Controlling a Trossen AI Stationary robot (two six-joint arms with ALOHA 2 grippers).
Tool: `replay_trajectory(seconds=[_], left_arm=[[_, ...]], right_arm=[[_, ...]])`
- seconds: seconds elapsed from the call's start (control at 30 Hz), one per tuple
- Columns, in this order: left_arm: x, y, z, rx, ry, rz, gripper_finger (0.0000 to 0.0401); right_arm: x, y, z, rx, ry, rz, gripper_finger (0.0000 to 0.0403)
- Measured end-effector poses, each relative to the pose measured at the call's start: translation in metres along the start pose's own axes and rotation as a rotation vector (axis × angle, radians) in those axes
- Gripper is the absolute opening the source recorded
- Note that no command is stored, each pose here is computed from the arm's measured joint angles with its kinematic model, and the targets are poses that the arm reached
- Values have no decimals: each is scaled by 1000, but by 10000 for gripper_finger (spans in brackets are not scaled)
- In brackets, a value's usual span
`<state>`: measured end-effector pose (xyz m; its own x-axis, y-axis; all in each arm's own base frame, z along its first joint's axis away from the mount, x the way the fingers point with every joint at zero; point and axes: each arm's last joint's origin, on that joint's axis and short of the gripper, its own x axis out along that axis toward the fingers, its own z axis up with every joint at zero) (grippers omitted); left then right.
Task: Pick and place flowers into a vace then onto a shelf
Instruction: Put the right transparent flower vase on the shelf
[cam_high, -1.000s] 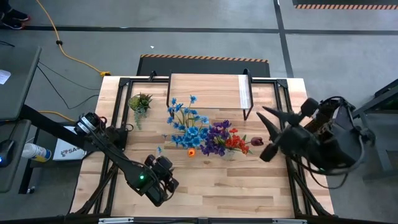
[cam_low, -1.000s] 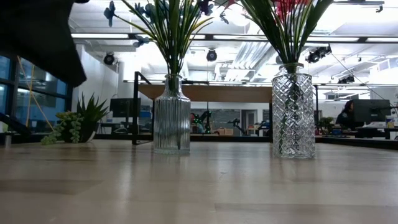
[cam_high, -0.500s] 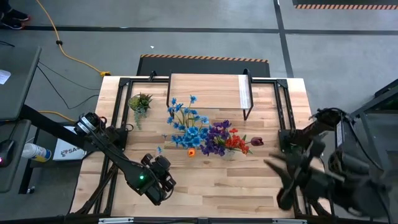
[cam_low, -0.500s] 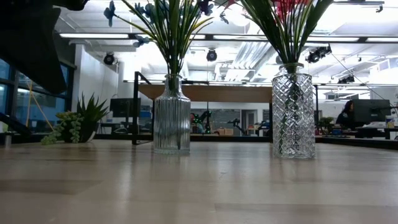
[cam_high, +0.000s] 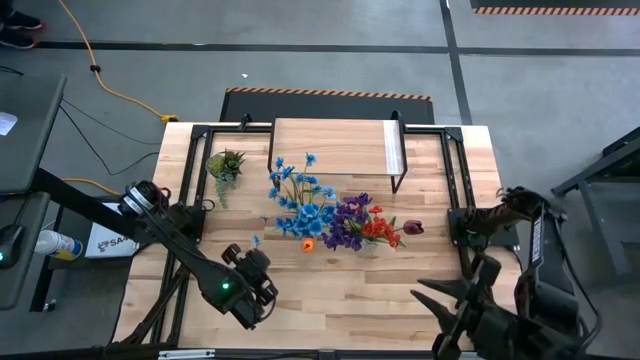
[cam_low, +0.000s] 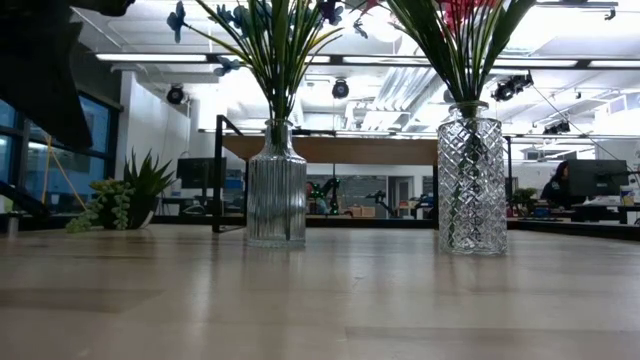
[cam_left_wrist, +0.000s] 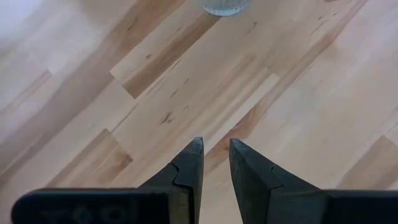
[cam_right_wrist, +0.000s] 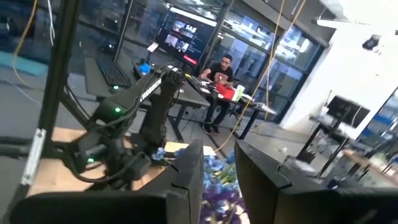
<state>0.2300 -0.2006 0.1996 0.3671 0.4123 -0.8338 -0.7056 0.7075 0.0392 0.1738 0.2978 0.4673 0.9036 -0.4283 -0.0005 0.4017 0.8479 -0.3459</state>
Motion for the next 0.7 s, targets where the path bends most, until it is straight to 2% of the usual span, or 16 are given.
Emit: replay_trajectory(seconds=[0.07, 0.13, 0.37, 0.47, 0.7], left_arm=[[-3, 2, 0, 7, -3, 2, 113], [-5, 2, -1, 9, -1, -6, 113], [-20, 11, 0, 22, -8, -33, 113], [-26, 13, 4, 7, -29, -56, 113], [-28, 15, 5, 0, -47, -61, 113]], right_arm=[[0, 3, -4, 33, 0, -1, 83], [-1, 5, -8, 11, -1, 1, 83], [10, -7, -7, -221, 13, -26, 83], [16, -29, -5, -289, 24, -43, 83], [14, -114, -7, -179, 25, -56, 83]])
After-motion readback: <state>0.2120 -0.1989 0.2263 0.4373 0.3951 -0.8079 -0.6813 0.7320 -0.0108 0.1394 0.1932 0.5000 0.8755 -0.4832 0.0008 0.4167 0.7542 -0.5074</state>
